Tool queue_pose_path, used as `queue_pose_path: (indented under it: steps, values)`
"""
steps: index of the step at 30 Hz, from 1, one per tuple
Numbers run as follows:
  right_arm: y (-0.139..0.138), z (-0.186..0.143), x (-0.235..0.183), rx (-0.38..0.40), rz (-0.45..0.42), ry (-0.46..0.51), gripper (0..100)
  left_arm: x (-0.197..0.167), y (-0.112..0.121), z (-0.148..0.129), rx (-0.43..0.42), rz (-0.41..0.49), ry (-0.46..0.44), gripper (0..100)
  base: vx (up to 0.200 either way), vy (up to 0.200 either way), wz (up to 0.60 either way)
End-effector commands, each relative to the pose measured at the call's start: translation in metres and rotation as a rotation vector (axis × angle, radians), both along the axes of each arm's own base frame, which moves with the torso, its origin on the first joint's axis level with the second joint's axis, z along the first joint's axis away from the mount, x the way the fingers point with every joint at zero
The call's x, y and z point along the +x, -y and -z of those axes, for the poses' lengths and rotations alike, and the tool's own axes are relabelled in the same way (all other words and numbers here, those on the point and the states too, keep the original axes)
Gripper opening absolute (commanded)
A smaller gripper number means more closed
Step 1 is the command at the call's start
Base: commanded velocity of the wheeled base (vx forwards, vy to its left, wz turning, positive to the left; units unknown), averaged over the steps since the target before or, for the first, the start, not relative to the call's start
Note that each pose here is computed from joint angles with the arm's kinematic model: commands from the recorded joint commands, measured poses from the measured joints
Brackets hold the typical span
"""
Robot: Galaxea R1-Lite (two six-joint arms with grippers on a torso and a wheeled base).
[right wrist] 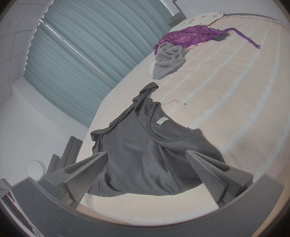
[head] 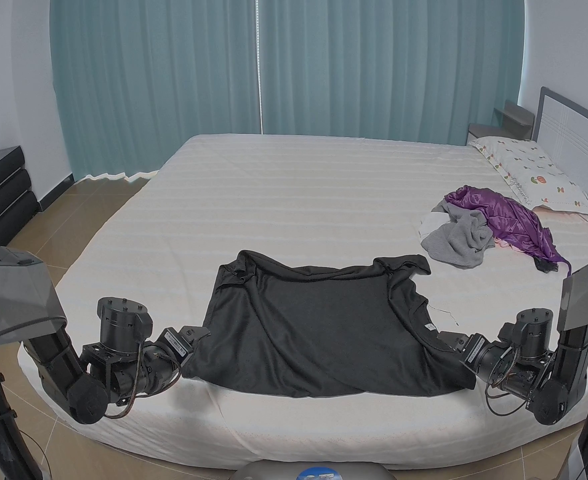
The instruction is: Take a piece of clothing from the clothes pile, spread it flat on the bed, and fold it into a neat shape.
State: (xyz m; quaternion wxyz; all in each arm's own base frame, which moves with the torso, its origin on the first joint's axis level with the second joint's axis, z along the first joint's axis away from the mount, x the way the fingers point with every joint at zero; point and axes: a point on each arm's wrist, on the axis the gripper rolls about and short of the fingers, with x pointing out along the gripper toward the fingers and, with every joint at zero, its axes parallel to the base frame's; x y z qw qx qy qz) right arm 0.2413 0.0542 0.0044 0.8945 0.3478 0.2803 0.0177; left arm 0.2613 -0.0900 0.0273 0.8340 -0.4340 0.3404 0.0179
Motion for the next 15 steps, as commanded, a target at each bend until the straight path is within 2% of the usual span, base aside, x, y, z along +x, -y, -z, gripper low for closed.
queue_pose_path:
  steps: [1,10,15]
  values:
    - [-0.0002,-0.0002,0.0007,0.002,-0.001,0.010,100,-0.0012,0.0000,0.0011,0.001,0.001,-0.006,100,0.000,-0.200,0.00]
    - [-0.0004,-0.0003,-0.0005,0.002,-0.002,0.007,100,-0.0029,0.0003,0.0015,0.006,0.005,-0.009,100,0.000,-0.200,0.00]
    - [-0.0003,0.0002,-0.0009,0.001,-0.002,0.004,100,-0.0028,0.0001,0.0015,0.012,-0.002,-0.007,100,0.000,0.000,0.00]
